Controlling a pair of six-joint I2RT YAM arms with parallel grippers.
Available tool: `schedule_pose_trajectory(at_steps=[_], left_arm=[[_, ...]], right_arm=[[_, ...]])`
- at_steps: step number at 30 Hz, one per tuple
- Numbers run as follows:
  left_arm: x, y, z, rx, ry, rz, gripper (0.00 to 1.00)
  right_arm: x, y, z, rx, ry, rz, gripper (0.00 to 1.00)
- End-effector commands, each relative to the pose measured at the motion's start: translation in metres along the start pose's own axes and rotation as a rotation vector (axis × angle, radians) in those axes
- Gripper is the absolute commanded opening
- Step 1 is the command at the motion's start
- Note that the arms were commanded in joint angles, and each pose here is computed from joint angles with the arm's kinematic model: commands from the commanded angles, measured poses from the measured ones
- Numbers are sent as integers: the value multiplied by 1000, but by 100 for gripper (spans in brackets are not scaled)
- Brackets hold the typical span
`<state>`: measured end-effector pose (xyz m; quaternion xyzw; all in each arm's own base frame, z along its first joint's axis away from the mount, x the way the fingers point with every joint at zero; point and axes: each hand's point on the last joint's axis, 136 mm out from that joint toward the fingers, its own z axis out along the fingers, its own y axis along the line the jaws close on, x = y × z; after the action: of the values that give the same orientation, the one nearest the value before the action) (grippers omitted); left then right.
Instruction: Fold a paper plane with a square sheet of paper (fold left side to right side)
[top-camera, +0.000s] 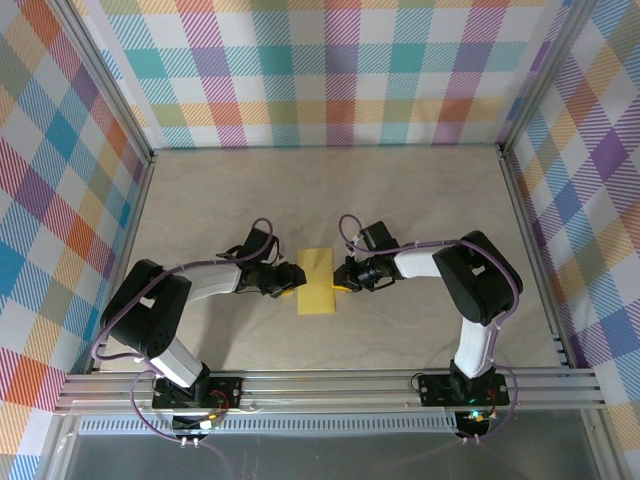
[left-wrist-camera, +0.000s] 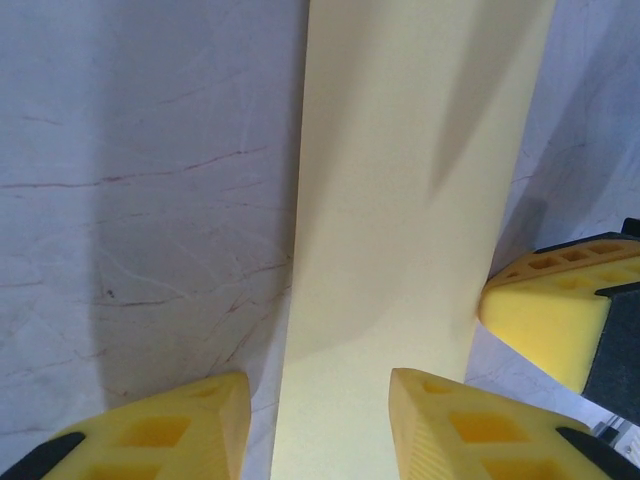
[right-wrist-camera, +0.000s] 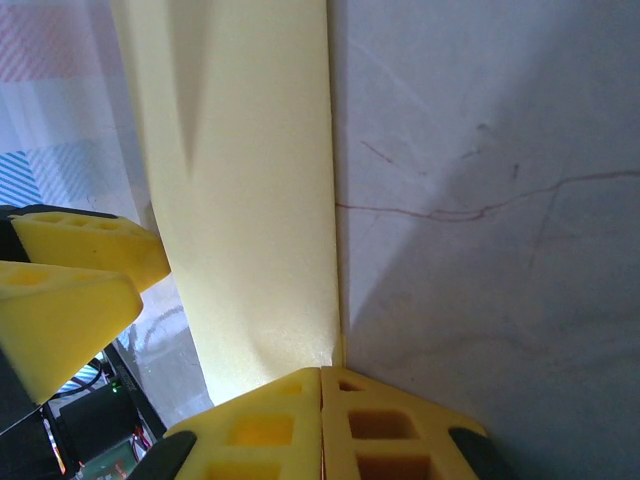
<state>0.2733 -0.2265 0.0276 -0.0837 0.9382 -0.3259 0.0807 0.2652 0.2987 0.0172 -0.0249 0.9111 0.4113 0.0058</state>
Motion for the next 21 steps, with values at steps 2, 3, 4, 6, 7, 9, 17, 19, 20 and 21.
schedule_pose_trajectory(at_steps=[2,3,4,6,7,9,17,19,20,21], left_arm=[[-1,-11,8,60,21,23,38],[-1,-11,8,64,22,24,37],[-1,-12,8,67,21,24,36],[-1,-14,8,80,19,26,34],[-2,-15,8,85,18,25,34],[-1,-18,7,104,18,26,33],[-4,-20,4,112,-7,26,33],[-4,-21,2,114,-11,30,34],[-4,-22,0,119,-13,33,34],[-4,-24,-1,127,-15,36,35]], right_arm=[[12,-20,7,71,43,32,8],[13,-21,7,73,43,33,8],[13,-21,7,74,43,33,8],[13,-22,7,75,43,34,8],[13,-22,8,74,44,34,8],[13,-22,8,74,44,34,8],[14,-23,7,77,44,36,8],[15,-23,7,78,45,36,8],[14,-23,7,76,42,32,8],[14,-23,7,76,43,34,8]])
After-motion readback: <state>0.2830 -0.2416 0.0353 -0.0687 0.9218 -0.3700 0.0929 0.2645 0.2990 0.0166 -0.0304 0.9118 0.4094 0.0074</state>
